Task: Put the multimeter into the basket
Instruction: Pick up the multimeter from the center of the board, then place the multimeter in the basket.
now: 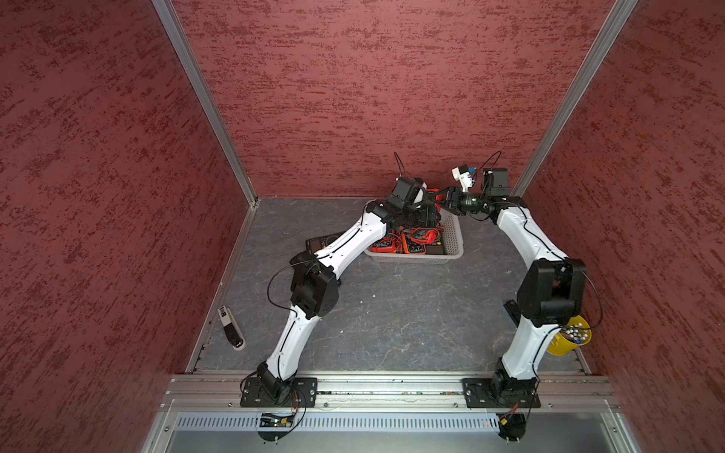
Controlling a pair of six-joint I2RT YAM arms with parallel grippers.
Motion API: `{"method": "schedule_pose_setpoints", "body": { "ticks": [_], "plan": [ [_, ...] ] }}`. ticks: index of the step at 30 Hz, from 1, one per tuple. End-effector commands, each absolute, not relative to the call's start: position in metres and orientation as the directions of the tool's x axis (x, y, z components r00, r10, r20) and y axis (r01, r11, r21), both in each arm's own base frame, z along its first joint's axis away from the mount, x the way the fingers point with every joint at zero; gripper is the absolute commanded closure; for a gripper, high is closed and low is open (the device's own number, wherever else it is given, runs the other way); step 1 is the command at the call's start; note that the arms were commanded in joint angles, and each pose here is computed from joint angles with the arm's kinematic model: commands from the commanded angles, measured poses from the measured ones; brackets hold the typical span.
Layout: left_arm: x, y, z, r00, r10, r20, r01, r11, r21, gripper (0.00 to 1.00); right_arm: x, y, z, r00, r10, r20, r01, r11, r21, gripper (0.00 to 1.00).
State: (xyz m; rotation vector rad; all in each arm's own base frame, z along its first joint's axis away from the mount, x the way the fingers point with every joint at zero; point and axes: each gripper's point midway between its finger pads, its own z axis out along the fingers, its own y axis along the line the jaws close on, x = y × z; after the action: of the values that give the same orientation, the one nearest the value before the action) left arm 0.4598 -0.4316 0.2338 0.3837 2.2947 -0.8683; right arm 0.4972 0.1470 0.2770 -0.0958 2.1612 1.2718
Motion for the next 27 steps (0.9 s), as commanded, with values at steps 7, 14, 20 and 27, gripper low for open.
{"method": "schedule_pose_setpoints", "body": {
  "ticks": [7,14,20,27],
  "plan": [
    [0.466,-0.437,0.302,-0.674,-0.058,-0.736,0.544,0.635,-0.548,0.12,0.511,0.145,0.277,-0.806,0.23,-0.546,-0.361,0.54,0.76,0.74],
    [0.455,-0.42,0.326,-0.686,-0.097,-0.722,0.539,0.598,-0.593,0.0,0.529,0.118,0.282,-0.784,0.235,-0.574,-0.377,0.555,0.741,0.8],
    [0.449,-0.383,0.336,-0.705,-0.204,-0.68,0.469,0.584,-0.662,0.0,0.538,0.095,0.278,-0.79,0.201,-0.58,-0.396,0.555,0.732,0.8],
    [0.449,-0.323,0.32,-0.707,-0.311,-0.635,0.331,0.648,-0.686,0.0,0.54,0.081,0.249,-0.825,0.088,-0.558,-0.394,0.618,0.68,0.8]
  ]
}}
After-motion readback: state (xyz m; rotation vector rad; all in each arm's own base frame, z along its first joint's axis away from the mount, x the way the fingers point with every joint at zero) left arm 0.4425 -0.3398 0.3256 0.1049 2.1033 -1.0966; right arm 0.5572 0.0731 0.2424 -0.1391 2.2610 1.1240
